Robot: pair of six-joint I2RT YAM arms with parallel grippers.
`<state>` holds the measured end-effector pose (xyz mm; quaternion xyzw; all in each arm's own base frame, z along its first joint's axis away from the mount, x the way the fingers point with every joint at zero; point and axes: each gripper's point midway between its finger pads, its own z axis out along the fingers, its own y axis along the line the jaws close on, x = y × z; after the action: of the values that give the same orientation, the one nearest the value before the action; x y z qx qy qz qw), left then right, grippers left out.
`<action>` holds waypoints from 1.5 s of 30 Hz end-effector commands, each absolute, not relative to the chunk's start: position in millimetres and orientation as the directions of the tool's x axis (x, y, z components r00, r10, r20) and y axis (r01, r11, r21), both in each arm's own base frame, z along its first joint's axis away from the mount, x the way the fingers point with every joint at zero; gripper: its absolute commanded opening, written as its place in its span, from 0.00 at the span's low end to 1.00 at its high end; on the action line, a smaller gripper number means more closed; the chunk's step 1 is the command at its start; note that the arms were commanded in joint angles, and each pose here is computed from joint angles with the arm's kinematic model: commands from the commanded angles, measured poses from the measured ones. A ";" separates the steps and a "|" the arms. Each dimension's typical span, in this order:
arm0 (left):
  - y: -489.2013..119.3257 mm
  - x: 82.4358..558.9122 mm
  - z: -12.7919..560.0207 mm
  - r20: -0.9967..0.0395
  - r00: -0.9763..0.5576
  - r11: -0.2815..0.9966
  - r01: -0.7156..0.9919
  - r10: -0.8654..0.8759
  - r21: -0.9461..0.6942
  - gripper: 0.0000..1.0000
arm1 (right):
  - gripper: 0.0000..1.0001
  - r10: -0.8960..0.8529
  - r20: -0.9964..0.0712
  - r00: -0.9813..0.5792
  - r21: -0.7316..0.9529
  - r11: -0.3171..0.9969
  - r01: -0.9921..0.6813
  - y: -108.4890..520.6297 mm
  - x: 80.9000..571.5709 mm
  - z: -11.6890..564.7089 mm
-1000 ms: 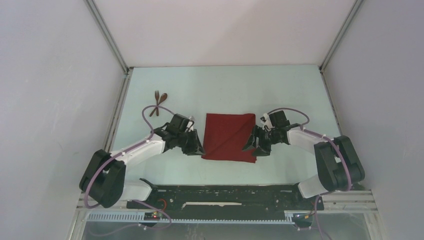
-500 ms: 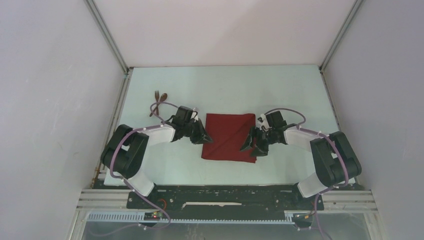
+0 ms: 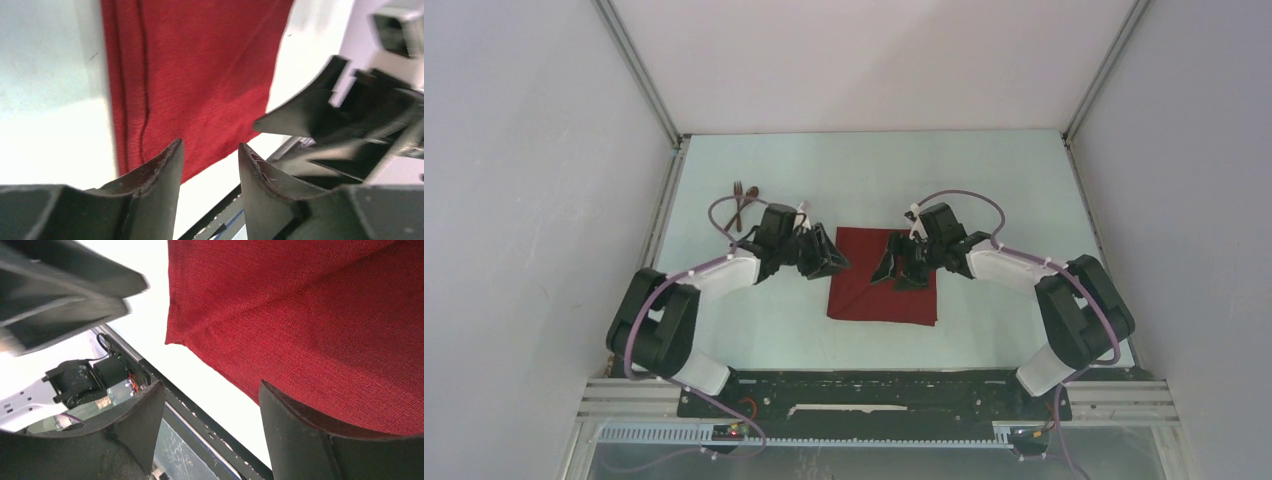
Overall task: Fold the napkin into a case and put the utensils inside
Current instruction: Rotate the upper triangle-folded napkin at the center of the board.
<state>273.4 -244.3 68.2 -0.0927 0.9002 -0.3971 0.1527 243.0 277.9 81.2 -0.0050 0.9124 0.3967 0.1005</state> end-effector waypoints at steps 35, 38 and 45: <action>-280.9 181.6 28.6 -0.042 -0.954 0.550 -0.136 -0.298 -0.824 0.11 | 0.73 0.034 -0.315 -0.948 0.581 0.797 -0.165 259.7 230.4 83.4; -276.3 175.4 30.3 -0.017 -0.947 0.531 -0.166 -0.322 -0.831 0.14 | 0.74 -0.013 -0.338 -0.941 0.511 0.837 -0.196 256.3 225.9 77.0; -233.5 167.2 26.0 -0.045 -0.925 0.587 -0.201 -0.378 -0.784 0.41 | 0.72 -0.170 -0.378 -0.910 0.315 0.901 -0.299 282.9 203.9 73.2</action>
<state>162.5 -256.8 20.8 -0.1495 0.8817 -0.4408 0.0773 204.5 266.0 63.7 -0.0775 0.9560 0.2454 0.1410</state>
